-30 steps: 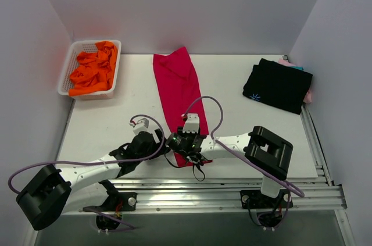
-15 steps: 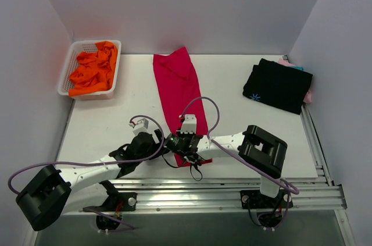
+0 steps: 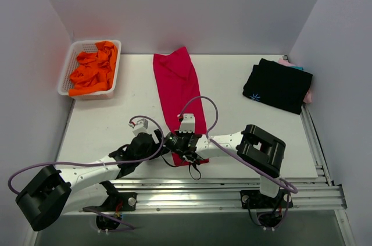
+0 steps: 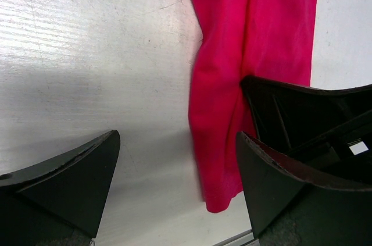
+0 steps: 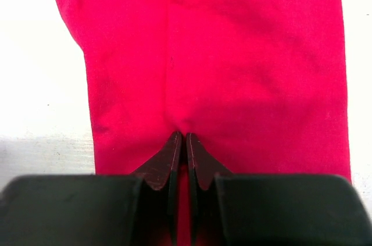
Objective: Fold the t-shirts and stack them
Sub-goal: Rotate the tshirt 90 degrees
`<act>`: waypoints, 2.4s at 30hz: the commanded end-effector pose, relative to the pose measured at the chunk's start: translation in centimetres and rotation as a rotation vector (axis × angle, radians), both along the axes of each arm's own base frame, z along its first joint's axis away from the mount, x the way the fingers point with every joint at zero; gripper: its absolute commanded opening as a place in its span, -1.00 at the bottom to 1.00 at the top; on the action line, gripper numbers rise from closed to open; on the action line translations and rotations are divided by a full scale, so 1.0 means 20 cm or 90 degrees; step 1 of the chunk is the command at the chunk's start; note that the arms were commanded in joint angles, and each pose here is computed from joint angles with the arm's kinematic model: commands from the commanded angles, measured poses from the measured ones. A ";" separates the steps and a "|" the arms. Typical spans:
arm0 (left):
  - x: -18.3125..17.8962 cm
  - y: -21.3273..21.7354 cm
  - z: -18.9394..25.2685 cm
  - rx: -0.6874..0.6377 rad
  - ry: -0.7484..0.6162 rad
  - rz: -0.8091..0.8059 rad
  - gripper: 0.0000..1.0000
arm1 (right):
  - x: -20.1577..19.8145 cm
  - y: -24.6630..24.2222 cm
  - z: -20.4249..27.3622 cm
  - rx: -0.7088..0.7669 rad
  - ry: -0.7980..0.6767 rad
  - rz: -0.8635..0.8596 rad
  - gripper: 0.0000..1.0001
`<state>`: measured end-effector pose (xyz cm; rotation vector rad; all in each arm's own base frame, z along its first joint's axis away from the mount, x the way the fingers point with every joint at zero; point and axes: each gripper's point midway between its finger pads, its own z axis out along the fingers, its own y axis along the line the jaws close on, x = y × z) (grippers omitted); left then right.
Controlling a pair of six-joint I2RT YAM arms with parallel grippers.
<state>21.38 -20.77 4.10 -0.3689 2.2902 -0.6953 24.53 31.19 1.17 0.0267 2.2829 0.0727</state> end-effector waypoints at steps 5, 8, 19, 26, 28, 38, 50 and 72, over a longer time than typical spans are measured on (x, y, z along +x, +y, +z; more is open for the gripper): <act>-0.02 0.05 -0.08 0.034 0.013 0.004 0.80 | 0.02 -0.02 0.06 -0.012 -0.001 -0.015 -1.00; -0.01 0.04 -0.08 0.032 0.012 0.001 0.79 | 0.04 -0.02 0.17 -0.009 -0.022 -0.021 -1.00; 0.00 0.01 -0.09 0.032 0.016 -0.011 0.75 | 0.11 -0.24 0.51 -0.014 -0.097 -0.081 -1.00; 0.00 0.00 -0.08 0.033 0.013 -0.010 0.74 | 0.11 -0.47 0.62 -0.014 -0.109 -0.121 -1.00; 0.01 0.00 -0.08 0.032 0.013 -0.011 0.73 | 0.10 -0.50 0.64 -0.009 -0.113 -0.120 -1.00; 0.04 -0.08 -0.07 0.022 0.018 -0.030 0.70 | 0.05 -0.19 0.43 -0.002 -0.041 0.001 -1.00; -0.01 0.06 0.08 0.033 -0.014 0.000 0.71 | -0.02 -0.04 0.45 -0.048 -0.031 0.037 -0.05; -0.19 -0.17 -0.04 -0.025 0.030 -0.097 0.62 | -0.48 -0.46 0.08 -0.022 0.035 -0.052 0.50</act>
